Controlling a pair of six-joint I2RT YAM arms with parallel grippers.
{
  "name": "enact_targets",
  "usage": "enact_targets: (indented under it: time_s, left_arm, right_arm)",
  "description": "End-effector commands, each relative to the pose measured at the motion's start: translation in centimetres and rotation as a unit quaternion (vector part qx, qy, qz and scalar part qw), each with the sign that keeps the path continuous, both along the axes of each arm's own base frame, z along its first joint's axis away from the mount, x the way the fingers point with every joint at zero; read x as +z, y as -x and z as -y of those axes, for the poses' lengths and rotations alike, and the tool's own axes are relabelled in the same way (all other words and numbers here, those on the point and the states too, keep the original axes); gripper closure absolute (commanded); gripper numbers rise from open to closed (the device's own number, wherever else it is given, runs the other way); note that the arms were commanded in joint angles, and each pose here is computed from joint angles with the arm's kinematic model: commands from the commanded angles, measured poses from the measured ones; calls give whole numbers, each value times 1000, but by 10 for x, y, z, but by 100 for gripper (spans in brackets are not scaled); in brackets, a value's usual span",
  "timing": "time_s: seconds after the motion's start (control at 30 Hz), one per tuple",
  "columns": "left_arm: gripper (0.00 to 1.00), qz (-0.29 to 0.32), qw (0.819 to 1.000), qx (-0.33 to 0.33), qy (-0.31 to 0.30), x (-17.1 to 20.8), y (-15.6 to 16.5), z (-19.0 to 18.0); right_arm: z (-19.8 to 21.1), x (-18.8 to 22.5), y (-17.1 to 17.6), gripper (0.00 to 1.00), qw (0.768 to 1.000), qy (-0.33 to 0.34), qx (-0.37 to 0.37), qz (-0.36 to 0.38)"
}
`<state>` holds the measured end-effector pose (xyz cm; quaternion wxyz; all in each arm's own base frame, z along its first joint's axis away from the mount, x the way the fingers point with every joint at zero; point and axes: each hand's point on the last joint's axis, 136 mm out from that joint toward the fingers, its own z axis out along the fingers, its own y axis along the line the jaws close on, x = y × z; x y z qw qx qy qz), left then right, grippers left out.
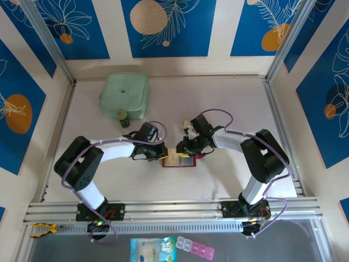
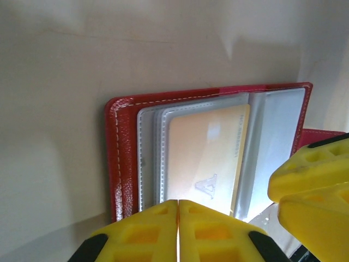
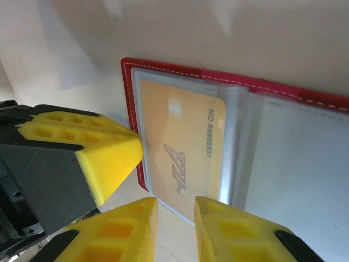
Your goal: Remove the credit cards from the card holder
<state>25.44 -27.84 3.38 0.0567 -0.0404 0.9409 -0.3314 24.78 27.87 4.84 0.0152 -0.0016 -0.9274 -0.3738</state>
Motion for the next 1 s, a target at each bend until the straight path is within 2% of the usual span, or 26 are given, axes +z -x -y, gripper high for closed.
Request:
enact_targets:
  time_s: [0.0, 0.63, 0.8, 0.97]
  left_arm:
    - [91, -9, 1000, -6, -21, -12, 3, -9]
    - [92, -17, 999, -6, -40, -20, 8, -16]
    - [92, -15, 999, -6, -39, -19, 8, -15]
    - [92, -16, 999, -6, -39, -19, 8, -16]
  right_arm:
    - [-6, 1, -4, 75, 1000, -1, 1, 0]
    - [-12, -21, -1, 76, 1000, 12, 15, -18]
    - [-18, -19, 1, 82, 1000, 0, 25, -17]
    - [-17, -20, 1, 82, 999, 6, 25, -19]
